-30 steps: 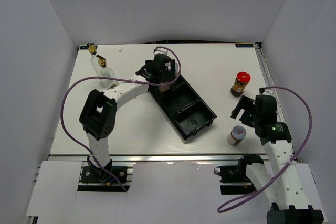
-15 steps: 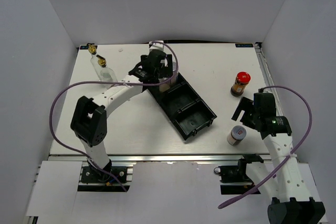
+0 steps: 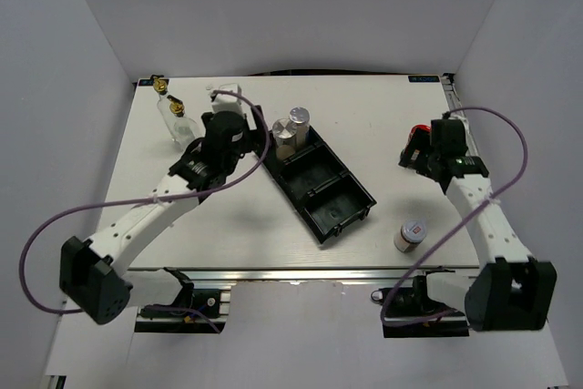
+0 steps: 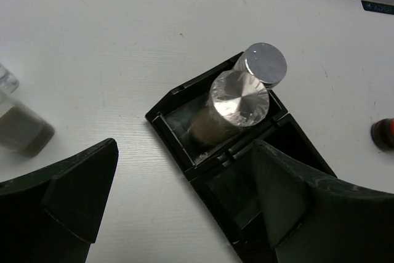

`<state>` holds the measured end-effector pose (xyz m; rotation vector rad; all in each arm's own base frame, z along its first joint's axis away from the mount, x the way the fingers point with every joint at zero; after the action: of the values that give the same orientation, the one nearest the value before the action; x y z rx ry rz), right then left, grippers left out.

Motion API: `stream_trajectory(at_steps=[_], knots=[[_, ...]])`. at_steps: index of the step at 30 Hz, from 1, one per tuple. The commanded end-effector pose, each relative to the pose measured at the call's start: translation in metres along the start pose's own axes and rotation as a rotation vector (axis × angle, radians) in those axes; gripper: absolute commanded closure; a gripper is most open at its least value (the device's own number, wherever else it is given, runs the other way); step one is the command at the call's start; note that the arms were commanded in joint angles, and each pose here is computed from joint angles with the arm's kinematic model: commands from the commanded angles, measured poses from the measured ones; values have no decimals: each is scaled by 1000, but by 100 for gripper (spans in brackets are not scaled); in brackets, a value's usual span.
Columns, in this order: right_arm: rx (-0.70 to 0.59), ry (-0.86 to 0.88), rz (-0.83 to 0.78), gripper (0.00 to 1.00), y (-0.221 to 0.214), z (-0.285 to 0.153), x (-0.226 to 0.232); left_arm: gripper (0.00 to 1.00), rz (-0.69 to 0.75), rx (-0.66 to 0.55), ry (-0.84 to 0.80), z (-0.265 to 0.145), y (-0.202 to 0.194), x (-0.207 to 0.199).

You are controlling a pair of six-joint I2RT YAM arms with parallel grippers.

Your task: Organize the condiment bottles

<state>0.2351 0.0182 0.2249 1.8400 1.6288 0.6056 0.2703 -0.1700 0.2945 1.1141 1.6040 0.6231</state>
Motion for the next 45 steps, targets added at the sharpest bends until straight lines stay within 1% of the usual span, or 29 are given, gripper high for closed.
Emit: stream_trajectory(at_steps=[1,3,4,5,6,7,9,10,14,17,18,19,22,23,25,26,27,28,29,30,32,34,36,38,43,44,45], knots=[[-182,-39,-42,10,49,19,0,2,-60,-48,51,-18,-6,20],[-165,-51,-52,11,64,39,3,2,-67,-62,61,-25,-9,28],[-126,-61,-59,11,66,55,4,2,-79,-67,71,-32,-10,33],[-142,-64,-55,10,78,58,5,2,-83,-71,81,-34,-11,36],[-134,-84,-53,11,82,64,4,2,-87,-74,91,-37,-11,39],[-96,-104,-56,11,80,78,3,2,-87,-77,117,-42,-12,45],[-90,-153,-43,11,89,84,1,2,-86,-77,141,-47,-14,51],[-55,-169,-47,11,86,94,0,2,-90,-82,153,-51,-14,54],[-36,-219,-34,11,90,107,-3,2,-97,-85,195,-59,-20,66],[-57,-237,-36,16,94,113,-5,2,-103,-85,214,-61,-24,71],[-66,-238,-44,22,95,114,-5,2,-103,-86,216,-61,-24,71],[-71,-233,-53,24,96,116,-5,2,-104,-85,219,-61,-25,72],[-96,-224,-80,49,100,116,-5,2,-107,-82,220,-61,-25,72],[-105,-222,-88,61,101,114,-5,2,-106,-84,222,-60,-25,72],[-153,-205,-117,71,109,103,-6,2,-107,-86,218,-60,-25,71],[-171,-177,-136,79,110,100,-5,2,-109,-88,216,-60,-24,71],[-225,-162,-144,81,119,89,-5,2,-110,-91,214,-59,-24,70],[-251,-145,-172,84,123,82,-5,2,-111,-91,212,-59,-24,70],[-282,-109,-186,88,129,74,-3,2,-111,-91,212,-59,-25,71],[-330,-85,-191,90,136,59,-2,2,-112,-86,206,-59,-26,70],[-384,-12,-226,94,143,42,4,2,-112,-83,202,-58,-27,71],[-453,63,-247,96,152,16,15,2,-113,-76,196,-57,-29,71],[-507,193,-289,100,155,-7,34,2,-115,-66,185,-56,-31,70],[-532,284,-327,100,152,-22,50,2,-115,-65,179,-56,-31,69],[-601,475,-442,100,138,-65,110,2,-125,-58,152,-55,-32,67],[-609,554,-477,100,131,-74,127,2,-126,-55,147,-55,-33,67],[-615,576,-482,100,129,-78,134,2,-130,-56,138,-55,-33,66]])
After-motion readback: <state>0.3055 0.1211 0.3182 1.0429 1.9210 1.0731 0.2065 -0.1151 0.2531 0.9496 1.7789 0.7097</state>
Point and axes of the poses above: each gripper's point midway between its finger pads, its own z axis out along the fingers, its own x axis along the line the jaws close on, y = z × x, the point moved 10 cm from there along -z, back along the fingers, and after that the axes turned 15 degrees about -z, right-handed, at the moved point
